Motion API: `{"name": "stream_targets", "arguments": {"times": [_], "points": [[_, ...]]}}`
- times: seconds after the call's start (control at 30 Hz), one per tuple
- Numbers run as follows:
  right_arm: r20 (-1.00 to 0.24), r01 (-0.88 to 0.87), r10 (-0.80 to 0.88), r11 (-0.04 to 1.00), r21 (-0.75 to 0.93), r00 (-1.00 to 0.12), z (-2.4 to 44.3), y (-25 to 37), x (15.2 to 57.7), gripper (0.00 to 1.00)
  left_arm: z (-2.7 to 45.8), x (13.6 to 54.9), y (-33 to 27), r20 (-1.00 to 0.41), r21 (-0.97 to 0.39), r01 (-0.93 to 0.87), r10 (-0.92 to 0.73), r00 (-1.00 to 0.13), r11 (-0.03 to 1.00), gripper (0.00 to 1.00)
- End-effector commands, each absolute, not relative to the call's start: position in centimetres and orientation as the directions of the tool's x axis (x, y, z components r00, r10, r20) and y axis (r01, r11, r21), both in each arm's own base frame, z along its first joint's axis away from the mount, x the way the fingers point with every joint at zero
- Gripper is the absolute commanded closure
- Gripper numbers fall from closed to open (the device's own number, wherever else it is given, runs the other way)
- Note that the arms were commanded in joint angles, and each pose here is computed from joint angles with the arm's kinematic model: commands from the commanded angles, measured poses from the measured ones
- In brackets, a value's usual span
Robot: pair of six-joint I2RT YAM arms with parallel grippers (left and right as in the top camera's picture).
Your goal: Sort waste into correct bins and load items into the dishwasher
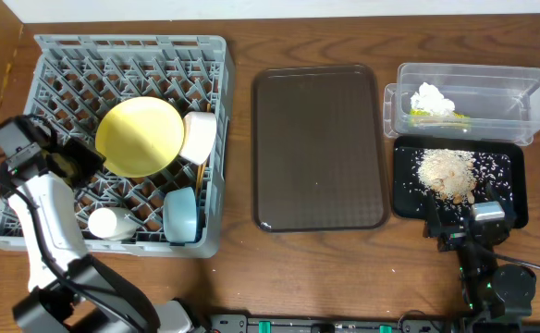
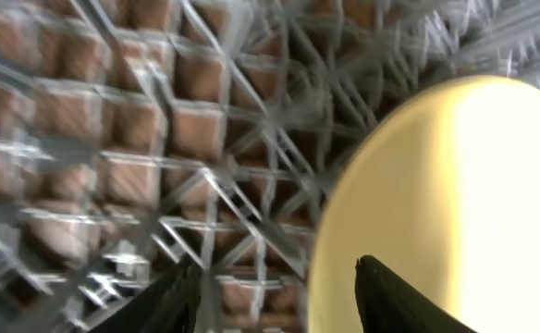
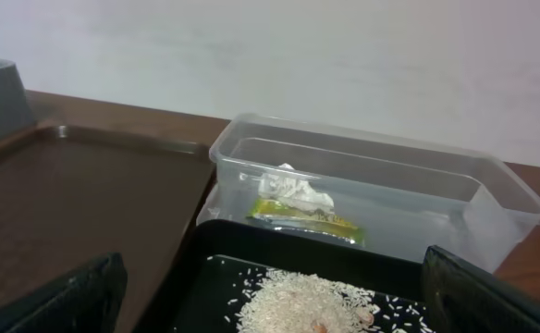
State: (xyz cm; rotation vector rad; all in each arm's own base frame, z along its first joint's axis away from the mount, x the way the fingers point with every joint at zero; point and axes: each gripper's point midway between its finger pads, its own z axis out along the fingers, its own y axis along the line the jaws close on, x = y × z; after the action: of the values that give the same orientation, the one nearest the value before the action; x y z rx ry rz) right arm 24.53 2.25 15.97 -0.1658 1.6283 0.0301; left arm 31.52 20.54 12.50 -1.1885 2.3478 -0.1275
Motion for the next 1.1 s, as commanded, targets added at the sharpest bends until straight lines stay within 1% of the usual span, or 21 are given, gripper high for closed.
{"name": "stream_targets", "arguments": {"times": [0.0,0.07,0.13,0.23,0.3,0.4,0.47,0.5,0.53,0.6,0.63,0.67,0.7,0.83,0.9,1.07], "points": [[-0.994,-0.127,-0.099,0.988,-0.092,-0.053,15.9,2.2,24.5,0.01,11.3,32.6,16.9,-0.239,-0.461,-0.666,-0.805,-0.543,0.587,0.45],[-0.994,-0.128,-0.099,0.988,-0.092,-0.053,15.9,2.2,24.5,0.01,10.7,32.6,15.5,-0.177,-0.499,-0.654,-0.806,-0.566,0.569,0.46],[-0.994,-0.127,-0.099,0.988,-0.092,-0.053,15.9,2.2,24.5,0.01,10.3,32.5,14.6,-0.120,-0.520,-0.667,-0.819,-0.561,0.533,0.45],[-0.994,-0.128,-0.099,0.988,-0.092,-0.053,15.9,2.2,24.5,0.01,9.3,32.0,14.2,-0.035,-0.516,-0.730,-0.863,-0.505,0.448,0.45],[-0.994,-0.128,-0.099,0.988,-0.092,-0.053,15.9,2.2,24.5,0.01,8.7,31.9,14.2,-0.019,-0.518,-0.747,-0.879,-0.476,0.416,0.45],[-0.994,-0.128,-0.099,0.988,-0.092,-0.053,15.9,2.2,24.5,0.01,7.5,32.3,14.4,-0.009,-0.536,-0.770,-0.915,-0.404,0.346,0.46],[-0.994,-0.127,-0.099,0.988,-0.092,-0.053,15.9,2.2,24.5,0.01,6.8,32.4,14.5,-0.005,-0.546,-0.777,-0.928,-0.372,0.314,0.52],[-0.994,-0.127,-0.099,0.988,-0.092,-0.053,15.9,2.2,24.5,0.01,6.6,32.4,14.6,-0.008,-0.548,-0.776,-0.930,-0.368,0.312,0.57],[-0.994,-0.127,-0.099,0.988,-0.092,-0.053,15.9,2.2,24.5,0.01,6.5,32.5,14.6,-0.016,-0.550,-0.773,-0.930,-0.367,0.315,0.59],[-0.994,-0.127,-0.099,0.988,-0.092,-0.053,15.9,2.2,24.5,0.01,6.4,32.6,14.9,-0.035,-0.549,-0.771,-0.931,-0.364,0.322,0.77],[-0.994,-0.127,-0.099,0.988,-0.092,-0.053,15.9,2.2,24.5,0.01,6.4,32.7,15.0,-0.040,-0.550,-0.770,-0.931,-0.363,0.324,0.88],[-0.994,-0.127,-0.099,0.988,-0.092,-0.053,15.9,2.2,24.5,0.01,6.4,32.7,15.1,-0.044,-0.551,-0.767,-0.929,-0.367,0.329,0.92],[-0.994,-0.127,-0.099,0.988,-0.092,-0.053,15.9,2.2,24.5,0.01,6.5,32.7,15.1,-0.049,-0.552,-0.765,-0.928,-0.368,0.332,0.92],[-0.994,-0.127,-0.099,0.988,-0.092,-0.053,15.9,2.2,24.5,0.01,7.7,33.0,15.6,-0.127,-0.561,-0.720,-0.902,-0.412,0.408,0.92],[-0.994,-0.127,-0.099,0.988,-0.092,-0.053,15.9,2.2,24.5,0.01,9.1,33.0,16.5,-0.221,-0.543,-0.699,-0.882,-0.416,0.466,0.92],[-0.994,-0.127,-0.099,0.988,-0.092,-0.053,15.9,2.2,24.5,0.01,12.3,32.2,18.7,-0.402,-0.456,-0.700,-0.829,-0.389,0.549,0.93]]}}
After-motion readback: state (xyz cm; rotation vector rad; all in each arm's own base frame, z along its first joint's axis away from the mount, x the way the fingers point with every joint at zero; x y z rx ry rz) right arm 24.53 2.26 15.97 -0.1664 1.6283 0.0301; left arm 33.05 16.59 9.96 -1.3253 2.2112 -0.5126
